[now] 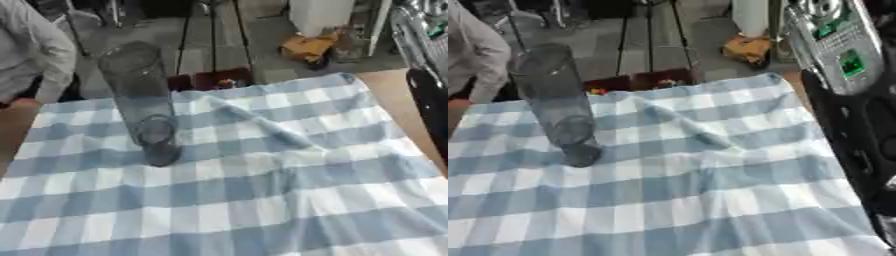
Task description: Arrange flowers into the vase.
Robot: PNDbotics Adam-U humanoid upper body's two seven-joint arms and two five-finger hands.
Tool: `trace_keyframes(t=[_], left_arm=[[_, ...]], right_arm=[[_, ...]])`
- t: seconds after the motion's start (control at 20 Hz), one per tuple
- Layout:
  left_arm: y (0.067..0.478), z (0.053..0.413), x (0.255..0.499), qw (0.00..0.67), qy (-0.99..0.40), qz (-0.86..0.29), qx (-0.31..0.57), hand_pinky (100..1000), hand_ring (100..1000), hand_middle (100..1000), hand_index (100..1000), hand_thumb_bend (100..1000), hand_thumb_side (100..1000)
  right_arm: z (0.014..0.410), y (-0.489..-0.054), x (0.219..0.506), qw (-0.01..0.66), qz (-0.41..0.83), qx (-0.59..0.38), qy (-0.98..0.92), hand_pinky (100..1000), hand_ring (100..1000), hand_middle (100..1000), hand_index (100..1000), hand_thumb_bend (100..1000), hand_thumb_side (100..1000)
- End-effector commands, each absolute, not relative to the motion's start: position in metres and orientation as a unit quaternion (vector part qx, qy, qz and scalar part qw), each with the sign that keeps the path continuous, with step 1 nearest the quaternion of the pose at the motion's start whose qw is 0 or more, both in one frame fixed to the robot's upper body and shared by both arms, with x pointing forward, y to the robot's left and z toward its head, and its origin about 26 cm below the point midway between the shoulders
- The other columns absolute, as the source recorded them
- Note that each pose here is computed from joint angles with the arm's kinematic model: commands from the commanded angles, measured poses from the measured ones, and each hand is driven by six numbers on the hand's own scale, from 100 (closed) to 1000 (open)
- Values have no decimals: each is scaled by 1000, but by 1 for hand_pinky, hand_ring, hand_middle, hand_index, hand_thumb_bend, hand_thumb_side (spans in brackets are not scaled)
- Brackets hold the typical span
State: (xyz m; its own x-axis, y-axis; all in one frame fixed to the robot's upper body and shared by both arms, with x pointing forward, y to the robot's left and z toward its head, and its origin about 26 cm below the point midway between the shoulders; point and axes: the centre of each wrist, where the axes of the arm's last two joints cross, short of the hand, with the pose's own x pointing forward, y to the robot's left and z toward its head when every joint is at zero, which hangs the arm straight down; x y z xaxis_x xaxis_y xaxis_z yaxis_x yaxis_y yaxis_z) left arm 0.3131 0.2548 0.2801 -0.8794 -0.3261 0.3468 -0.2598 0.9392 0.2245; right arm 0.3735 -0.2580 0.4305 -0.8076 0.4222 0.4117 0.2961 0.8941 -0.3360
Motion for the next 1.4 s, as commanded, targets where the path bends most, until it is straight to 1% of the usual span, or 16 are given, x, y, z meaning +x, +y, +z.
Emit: trace_keyframes(t=[0.05,0.45,0.75,1.1,1.15,1.2,1.4], left_arm=[[256,292,308,169,-969,-93,156,689,996,981,1000,100,1000],[249,297,309,159,-973,-97,140,687,996,981,1000,100,1000],[248,298,309,156,-974,-96,136,687,996,980,1000,100,1000],[246,300,309,151,-975,-92,131,689,996,980,1000,100,1000],[246,301,309,151,-976,-92,131,689,996,980,1000,100,1000],[247,301,309,150,-976,-91,131,689,996,980,1000,100,1000],[247,300,309,150,-976,-89,132,688,996,980,1000,100,1000]], right_arm=[[446,-252,369,220,98,-163,-957,100,100,100,100,100,375],[462,-224,369,177,78,-113,-975,100,100,100,100,100,375],[465,-204,370,145,86,-103,-980,100,100,100,100,100,376],[465,-188,377,148,71,-81,-983,100,100,100,100,100,363],[465,-187,378,150,68,-77,-983,100,100,100,100,100,331],[465,-186,378,152,66,-73,-984,100,100,100,100,100,360],[465,-182,382,166,55,-58,-983,100,100,100,100,100,353]])
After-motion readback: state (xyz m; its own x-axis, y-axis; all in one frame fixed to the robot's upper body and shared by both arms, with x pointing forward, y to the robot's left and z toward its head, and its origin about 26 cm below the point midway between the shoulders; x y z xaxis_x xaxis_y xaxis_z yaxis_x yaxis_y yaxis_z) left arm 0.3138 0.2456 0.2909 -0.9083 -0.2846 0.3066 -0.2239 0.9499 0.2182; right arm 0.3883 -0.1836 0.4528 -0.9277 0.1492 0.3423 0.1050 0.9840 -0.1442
